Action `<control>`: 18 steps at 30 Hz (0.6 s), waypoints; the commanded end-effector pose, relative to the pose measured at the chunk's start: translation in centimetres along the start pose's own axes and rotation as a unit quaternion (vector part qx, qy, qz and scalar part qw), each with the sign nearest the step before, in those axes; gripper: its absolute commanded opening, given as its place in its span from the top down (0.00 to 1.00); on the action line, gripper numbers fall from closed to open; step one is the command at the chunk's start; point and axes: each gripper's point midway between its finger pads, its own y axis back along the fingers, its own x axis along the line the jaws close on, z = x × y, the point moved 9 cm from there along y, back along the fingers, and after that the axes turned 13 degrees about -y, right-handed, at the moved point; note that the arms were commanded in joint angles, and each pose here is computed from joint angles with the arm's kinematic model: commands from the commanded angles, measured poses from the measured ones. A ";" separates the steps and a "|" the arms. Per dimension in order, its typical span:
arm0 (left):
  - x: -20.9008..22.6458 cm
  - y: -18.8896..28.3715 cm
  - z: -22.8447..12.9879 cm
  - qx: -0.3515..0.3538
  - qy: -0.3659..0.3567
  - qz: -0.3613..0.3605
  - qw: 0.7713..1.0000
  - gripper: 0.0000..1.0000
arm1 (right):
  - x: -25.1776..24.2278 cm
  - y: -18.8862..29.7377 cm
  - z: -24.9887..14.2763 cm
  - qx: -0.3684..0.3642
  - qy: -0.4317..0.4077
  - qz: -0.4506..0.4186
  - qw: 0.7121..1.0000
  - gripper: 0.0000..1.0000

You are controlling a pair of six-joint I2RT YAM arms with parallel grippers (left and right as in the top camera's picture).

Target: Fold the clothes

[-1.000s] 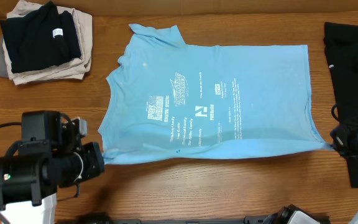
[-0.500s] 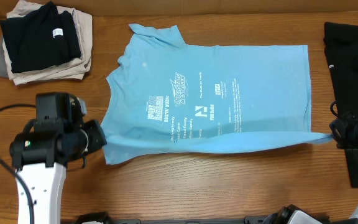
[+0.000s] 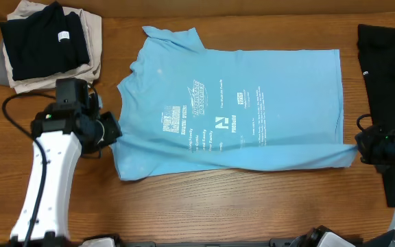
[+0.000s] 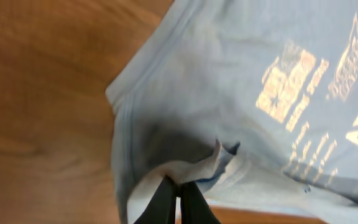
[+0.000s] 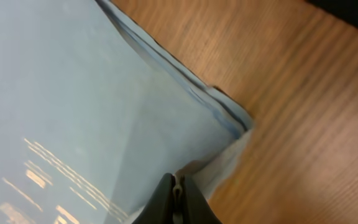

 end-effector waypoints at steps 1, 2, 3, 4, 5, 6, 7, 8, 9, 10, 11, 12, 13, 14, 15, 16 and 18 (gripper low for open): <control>-0.1 -0.9 0.8 -0.010 0.002 0.003 1.000 0.96 | 0.8 -0.1 0.3 -0.002 -0.007 0.032 0.999 0.96; -0.2 -1.1 1.2 -0.017 0.001 0.002 1.000 0.96 | 1.1 -0.1 0.4 -0.007 -0.002 0.040 0.999 0.96; -0.2 -1.2 1.5 -0.024 0.000 0.000 1.000 0.96 | 1.4 -0.1 0.4 -0.012 0.003 0.046 0.999 0.96; -0.2 -1.4 1.8 -0.032 -0.001 -0.001 0.999 0.96 | 1.7 -0.2 0.4 -0.016 0.009 0.051 0.999 0.96; -0.2 -1.5 2.1 -0.038 -0.002 -0.002 0.999 0.96 | 1.9 -0.2 0.4 -0.018 0.014 0.054 0.998 0.96; -0.2 -1.6 2.3 -0.043 -0.003 -0.002 0.999 0.96 | 2.3 -0.3 0.2 -0.019 0.020 0.058 0.998 0.96; -0.3 -1.8 2.5 -0.047 -0.003 -0.005 0.999 0.96 | 2.6 -0.4 0.2 -0.020 0.026 0.062 0.998 0.96; -0.3 -2.0 2.8 -0.050 -0.004 -0.005 0.999 0.96 | 2.9 -0.5 0.1 -0.022 0.033 0.064 0.997 0.96; -0.3 -2.1 3.0 -0.053 -0.005 -0.006 0.999 0.96 | 3.3 -0.7 0.0 -0.025 0.040 0.066 0.997 0.96; -0.3 -2.3 3.2 -0.056 -0.006 -0.006 0.998 0.96 | 3.5 -0.9 -0.1 -0.027 0.045 0.064 0.997 0.96; -0.4 -2.5 3.3 -0.058 -0.007 -0.007 0.998 0.96 | 3.8 -1.2 -0.2 -0.030 0.051 0.060 0.996 0.96; -0.5 -2.8 3.5 -0.059 -0.009 -0.008 0.998 0.96 | 4.0 -1.5 -0.2 -0.032 0.055 0.056 0.996 0.96; -0.6 -3.0 3.6 -0.060 -0.010 -0.008 0.998 0.96 | 4.1 -1.8 -0.3 -0.033 0.059 0.050 0.996 0.96; -0.6 -3.2 3.7 -0.060 -0.011 -0.008 0.998 0.95 | 4.2 -2.3 -0.4 -0.033 0.063 0.043 0.997 0.96; -0.6 -3.4 3.7 -0.059 -0.012 -0.008 0.998 0.96 | 4.3 -2.7 -0.4 -0.033 0.065 0.035 0.997 0.96; -0.7 -3.6 3.8 -0.059 -0.013 -0.009 0.998 0.95 | 4.3 -3.1 -0.4 -0.034 0.064 0.026 0.997 0.96; -0.7 -3.8 3.9 -0.058 -0.013 -0.009 0.998 0.93 | 4.1 -3.8 -0.2 -0.037 0.056 0.006 0.998 0.96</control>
